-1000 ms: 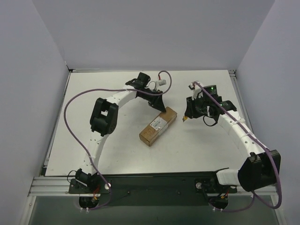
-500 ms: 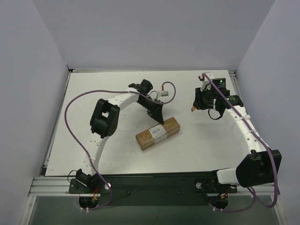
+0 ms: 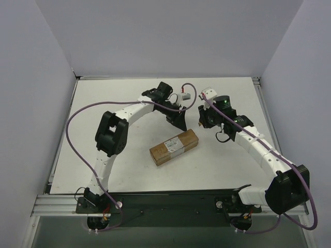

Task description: Unpack the express box

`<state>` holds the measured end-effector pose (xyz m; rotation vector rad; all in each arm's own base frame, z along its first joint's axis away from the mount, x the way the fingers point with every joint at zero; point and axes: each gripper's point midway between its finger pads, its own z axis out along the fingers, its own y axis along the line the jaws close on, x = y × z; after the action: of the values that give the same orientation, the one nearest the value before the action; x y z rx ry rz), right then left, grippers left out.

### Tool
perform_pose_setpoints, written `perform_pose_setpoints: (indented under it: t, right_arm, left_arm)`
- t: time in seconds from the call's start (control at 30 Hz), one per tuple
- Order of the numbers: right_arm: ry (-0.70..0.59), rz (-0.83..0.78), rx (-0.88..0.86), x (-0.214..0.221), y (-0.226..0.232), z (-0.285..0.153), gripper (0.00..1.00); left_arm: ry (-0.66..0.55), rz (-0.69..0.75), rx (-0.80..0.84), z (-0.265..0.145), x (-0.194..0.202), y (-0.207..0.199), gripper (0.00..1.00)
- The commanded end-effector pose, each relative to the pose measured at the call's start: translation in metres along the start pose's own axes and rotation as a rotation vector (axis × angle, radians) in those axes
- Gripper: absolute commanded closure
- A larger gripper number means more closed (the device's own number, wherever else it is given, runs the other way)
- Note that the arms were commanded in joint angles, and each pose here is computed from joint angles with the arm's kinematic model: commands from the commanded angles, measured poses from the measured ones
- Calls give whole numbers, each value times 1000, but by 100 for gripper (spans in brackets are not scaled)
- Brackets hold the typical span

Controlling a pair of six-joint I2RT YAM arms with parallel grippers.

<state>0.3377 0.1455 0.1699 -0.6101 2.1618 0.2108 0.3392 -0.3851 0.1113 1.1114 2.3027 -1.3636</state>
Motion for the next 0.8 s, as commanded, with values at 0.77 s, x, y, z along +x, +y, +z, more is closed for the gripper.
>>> perform_pose_setpoints:
  t: [0.77]
  right_arm:
    - [-108, -118, -11, -1, 33, 6, 100]
  left_arm:
    - [119, -147, -34, 42, 65, 38, 40]
